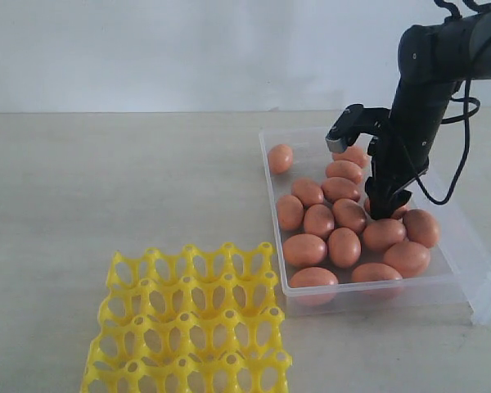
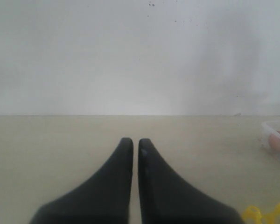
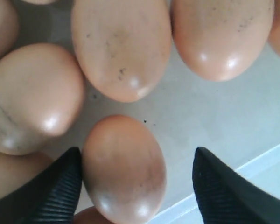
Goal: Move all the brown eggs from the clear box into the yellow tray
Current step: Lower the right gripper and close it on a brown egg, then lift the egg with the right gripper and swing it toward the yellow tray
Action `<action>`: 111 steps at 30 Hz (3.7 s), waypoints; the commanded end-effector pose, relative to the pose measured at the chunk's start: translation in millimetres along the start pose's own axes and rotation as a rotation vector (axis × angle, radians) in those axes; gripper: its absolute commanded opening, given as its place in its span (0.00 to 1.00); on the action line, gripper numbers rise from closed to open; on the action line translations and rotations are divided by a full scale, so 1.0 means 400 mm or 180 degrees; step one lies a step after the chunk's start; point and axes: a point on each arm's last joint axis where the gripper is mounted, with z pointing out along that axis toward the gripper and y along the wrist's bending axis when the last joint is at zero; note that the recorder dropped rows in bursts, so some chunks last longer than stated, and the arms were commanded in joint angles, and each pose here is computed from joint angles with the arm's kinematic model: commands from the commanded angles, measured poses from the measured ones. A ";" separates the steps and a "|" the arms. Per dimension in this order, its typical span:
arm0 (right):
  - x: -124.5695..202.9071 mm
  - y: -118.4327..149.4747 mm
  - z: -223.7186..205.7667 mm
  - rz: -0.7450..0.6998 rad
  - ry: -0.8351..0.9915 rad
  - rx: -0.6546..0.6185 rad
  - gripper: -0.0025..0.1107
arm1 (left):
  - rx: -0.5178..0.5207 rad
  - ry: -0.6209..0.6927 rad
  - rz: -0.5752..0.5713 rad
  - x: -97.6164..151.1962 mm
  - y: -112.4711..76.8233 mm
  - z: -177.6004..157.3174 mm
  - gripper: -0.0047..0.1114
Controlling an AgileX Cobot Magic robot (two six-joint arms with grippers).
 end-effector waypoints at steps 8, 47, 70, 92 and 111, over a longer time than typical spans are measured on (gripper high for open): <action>0.002 -0.002 0.027 0.0169 0.0063 -0.0057 0.19 | -0.0008 0.0003 0.0009 0.003 0.000 0.000 0.08; -0.184 0.148 -0.427 0.0560 -0.4495 -0.0633 0.02 | -0.0010 -0.0014 0.0009 0.002 0.001 0.000 0.08; -0.171 0.063 -0.374 -0.0030 -0.2920 0.2375 0.02 | -0.0008 0.0001 0.0009 0.003 0.000 0.000 0.08; -0.156 0.023 -0.456 0.2721 -0.4902 0.1579 0.02 | -0.0011 -0.0017 0.0009 0.001 0.001 0.000 0.08; -0.204 0.292 -0.368 0.0251 -0.5395 -0.1257 0.02 | -0.0008 0.0005 0.0009 0.003 0.000 0.000 0.08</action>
